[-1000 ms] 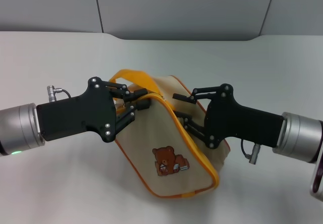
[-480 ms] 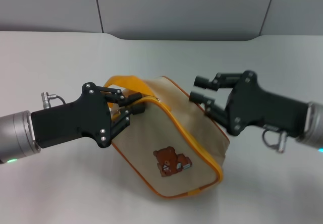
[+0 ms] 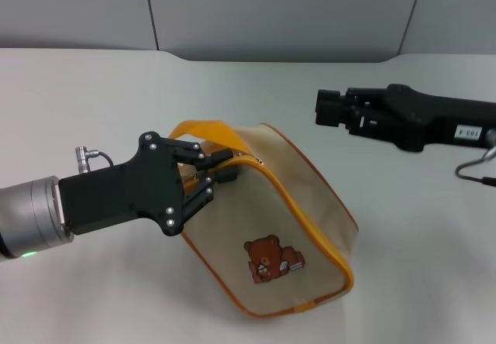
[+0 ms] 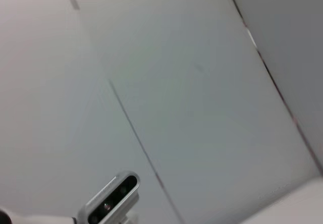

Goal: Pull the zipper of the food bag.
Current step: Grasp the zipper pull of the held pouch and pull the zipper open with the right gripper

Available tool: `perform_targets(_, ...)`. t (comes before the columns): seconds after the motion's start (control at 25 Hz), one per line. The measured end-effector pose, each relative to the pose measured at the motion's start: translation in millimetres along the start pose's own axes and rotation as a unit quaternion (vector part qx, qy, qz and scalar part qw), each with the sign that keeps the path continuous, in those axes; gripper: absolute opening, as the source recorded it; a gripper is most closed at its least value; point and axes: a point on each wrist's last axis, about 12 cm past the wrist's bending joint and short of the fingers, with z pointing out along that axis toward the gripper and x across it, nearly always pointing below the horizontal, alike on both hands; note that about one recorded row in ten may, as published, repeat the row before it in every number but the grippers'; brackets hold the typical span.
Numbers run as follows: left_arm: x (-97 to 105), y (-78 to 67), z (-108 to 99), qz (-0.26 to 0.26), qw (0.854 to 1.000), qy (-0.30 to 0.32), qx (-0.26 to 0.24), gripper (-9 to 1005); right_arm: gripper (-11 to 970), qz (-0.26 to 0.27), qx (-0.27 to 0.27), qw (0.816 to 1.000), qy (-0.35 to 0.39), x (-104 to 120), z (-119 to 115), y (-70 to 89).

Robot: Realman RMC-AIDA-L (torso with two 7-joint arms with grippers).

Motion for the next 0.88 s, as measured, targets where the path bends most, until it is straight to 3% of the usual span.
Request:
perform_targets(0.2, -1, -0.9, 3, 0.017, 1.000, -0.005, 0.000, 101, 286, 0.153, 0.000, 0.987, 0.058, -15, 5, -5.8)
perform_targets(0.32, -1, -0.8, 6, 0.025, 1.000, -0.006, 0.003, 101, 286, 0.194, -0.004, 0.977, 0.088, -16, 12, -5.3)
perform_targets(0.4, -1, -0.7, 7, 0.026, 1.000, -0.006, 0.004, 101, 286, 0.189, -0.010, 0.976, 0.108, -18, 17, -4.2)
perform_targets(0.52, -1, -0.6, 6, 0.027, 1.000, -0.006, 0.004, 101, 286, 0.119, -0.014, 0.985, 0.122, -19, 21, -3.6)
perform_targets(0.64, -3, -0.8, 1, 0.022, 1.000, -0.009, 0.007, 101, 285, -0.012, -0.013, 0.994, 0.106, -19, 16, -3.4)
perform_targets(0.72, -3, -0.5, -1, 0.022, 1.000, -0.010, 0.010, 101, 285, -0.112, -0.016, 0.989, 0.093, -16, 11, -2.5)
perform_targets(0.88, -8, -1.1, -7, 0.022, 0.999, -0.024, 0.019, 101, 285, -0.255, -0.022, 0.963, 0.083, -10, 16, -1.9)
